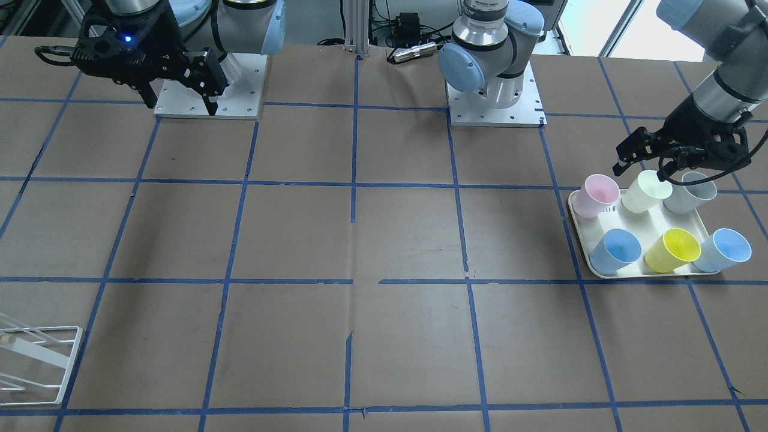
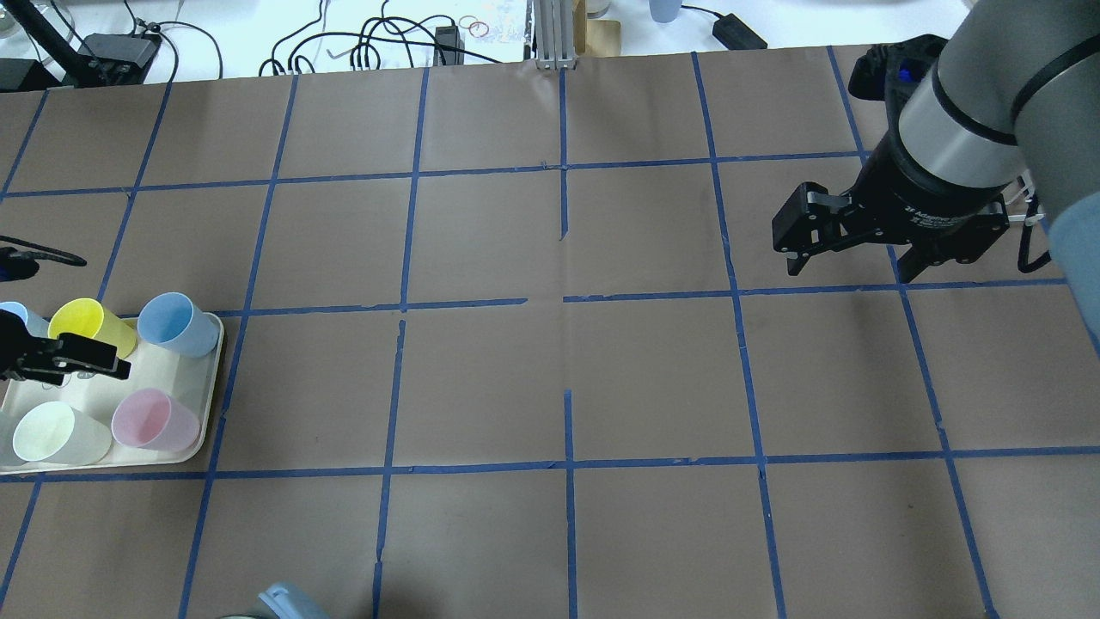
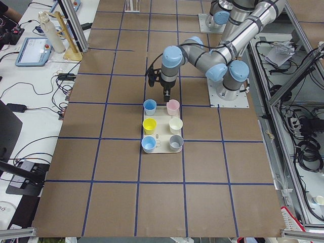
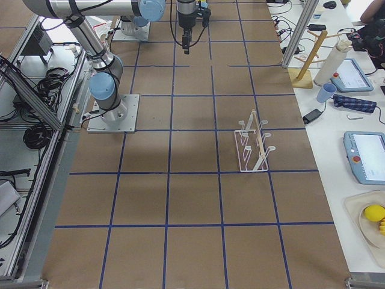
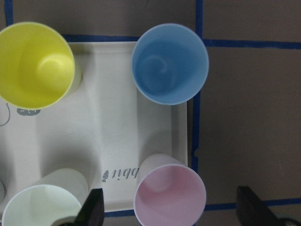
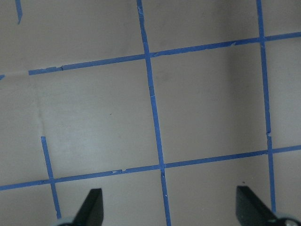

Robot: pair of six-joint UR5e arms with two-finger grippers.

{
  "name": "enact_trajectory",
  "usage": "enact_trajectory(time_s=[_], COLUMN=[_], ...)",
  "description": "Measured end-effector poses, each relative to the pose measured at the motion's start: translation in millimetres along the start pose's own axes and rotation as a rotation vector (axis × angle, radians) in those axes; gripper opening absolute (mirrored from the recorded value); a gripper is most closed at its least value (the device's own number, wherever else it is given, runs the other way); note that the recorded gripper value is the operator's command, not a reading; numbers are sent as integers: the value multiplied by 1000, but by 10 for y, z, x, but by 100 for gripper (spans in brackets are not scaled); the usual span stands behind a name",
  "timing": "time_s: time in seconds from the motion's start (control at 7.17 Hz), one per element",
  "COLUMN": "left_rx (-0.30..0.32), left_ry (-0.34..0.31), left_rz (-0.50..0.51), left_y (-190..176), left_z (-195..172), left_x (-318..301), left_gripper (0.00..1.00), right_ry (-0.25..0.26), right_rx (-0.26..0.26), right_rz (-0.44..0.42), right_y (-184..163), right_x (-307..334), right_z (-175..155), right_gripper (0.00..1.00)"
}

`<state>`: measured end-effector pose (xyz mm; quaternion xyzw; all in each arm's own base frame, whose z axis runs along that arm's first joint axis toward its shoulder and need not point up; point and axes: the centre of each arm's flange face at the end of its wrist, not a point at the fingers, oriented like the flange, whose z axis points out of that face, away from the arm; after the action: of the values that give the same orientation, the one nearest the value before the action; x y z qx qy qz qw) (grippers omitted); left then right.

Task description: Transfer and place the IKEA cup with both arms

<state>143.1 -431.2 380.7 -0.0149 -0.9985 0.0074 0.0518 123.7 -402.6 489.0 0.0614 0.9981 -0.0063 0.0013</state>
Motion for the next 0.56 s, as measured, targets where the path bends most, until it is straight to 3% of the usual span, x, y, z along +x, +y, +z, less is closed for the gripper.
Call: enact_trajectory(time_s=[0.28,0.56], left_rx=[-33,-19], left_ry=[-52,-79], left_rz=[-32,-76], left_y=[-286,-342], left_z=[-485,-885], left_x=[1146,2305], left_gripper=[100,100], right_ry=[-8,-10], right_rx=[-29,-32], right_rz=[-74,-124], right_y=[77,106], right_x=[-2,-1], right_z=[-25,-107], right_gripper=[100,100])
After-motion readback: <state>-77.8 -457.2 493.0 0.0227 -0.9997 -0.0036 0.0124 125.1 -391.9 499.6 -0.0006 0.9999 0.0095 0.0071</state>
